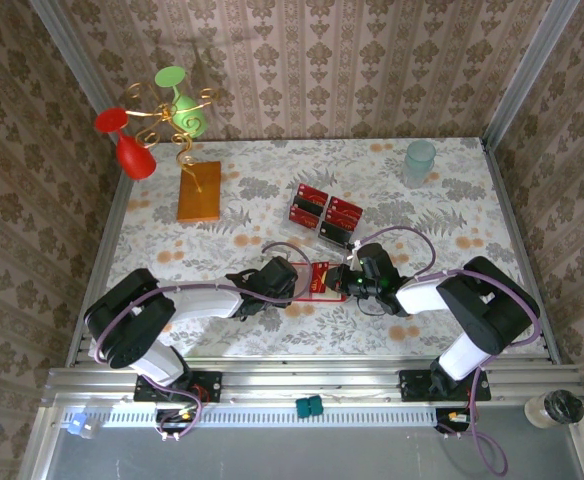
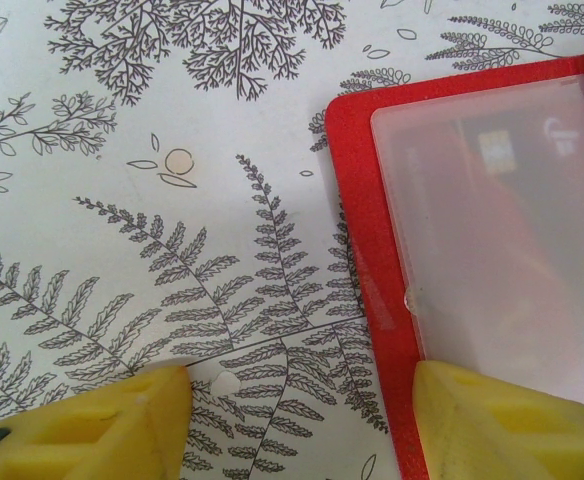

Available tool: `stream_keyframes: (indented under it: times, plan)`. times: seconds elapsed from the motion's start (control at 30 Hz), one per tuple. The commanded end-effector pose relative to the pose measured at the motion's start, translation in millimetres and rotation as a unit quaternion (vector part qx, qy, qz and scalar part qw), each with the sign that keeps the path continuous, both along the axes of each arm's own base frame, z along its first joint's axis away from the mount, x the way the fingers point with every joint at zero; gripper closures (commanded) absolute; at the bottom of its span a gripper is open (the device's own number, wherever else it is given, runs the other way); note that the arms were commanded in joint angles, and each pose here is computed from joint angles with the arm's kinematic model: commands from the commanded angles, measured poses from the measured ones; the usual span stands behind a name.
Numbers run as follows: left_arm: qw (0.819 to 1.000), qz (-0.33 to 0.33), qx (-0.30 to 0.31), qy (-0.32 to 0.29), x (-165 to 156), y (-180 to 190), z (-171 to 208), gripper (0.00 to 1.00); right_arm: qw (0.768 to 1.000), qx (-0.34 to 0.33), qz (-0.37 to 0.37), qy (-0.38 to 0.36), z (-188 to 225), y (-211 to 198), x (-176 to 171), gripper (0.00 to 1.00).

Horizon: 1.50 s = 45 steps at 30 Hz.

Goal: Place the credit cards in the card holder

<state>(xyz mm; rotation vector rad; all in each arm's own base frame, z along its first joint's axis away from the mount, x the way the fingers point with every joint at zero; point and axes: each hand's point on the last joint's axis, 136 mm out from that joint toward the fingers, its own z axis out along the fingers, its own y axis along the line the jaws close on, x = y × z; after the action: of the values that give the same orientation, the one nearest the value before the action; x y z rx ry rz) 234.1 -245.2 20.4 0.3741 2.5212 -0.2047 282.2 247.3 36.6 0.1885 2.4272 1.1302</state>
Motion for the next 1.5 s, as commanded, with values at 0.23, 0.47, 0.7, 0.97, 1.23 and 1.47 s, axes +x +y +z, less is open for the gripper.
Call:
stream_keyframes:
  times: [0.23,0.47,0.7,0.97,1.23,1.47]
  plan:
    - [1.0,0.003,0.017,0.016,-7.1,6.3,-10.4,0.39,0.999,-0.016,0.013,0.033,-18.5,-1.8,-16.5,1.0]
    - [1.0,0.003,0.017,0.015,-7.2,6.5,-10.4,0.39,0.999,-0.024,0.01,0.044,-22.9,-5.9,-21.4,1.0]
    - [1.0,0.004,0.017,0.017,-7.5,7.3,-11.3,0.39,0.998,-0.029,0.011,0.054,-26.3,-7.6,-24.9,1.0]
    - [1.0,0.004,0.017,0.016,-7.3,7.3,-10.9,0.39,0.997,-0.038,0.011,0.068,-31.0,-9.6,-28.1,1.0]
    - [1.0,0.005,0.017,0.016,-7.4,7.7,-11.4,0.39,0.996,-0.044,0.02,0.079,-33.6,-9.5,-32.4,1.0]
    - [1.0,0.005,0.016,0.016,-7.0,6.9,-11.4,0.39,0.995,-0.05,0.028,0.087,-36.1,-8.0,-33.4,1.0]
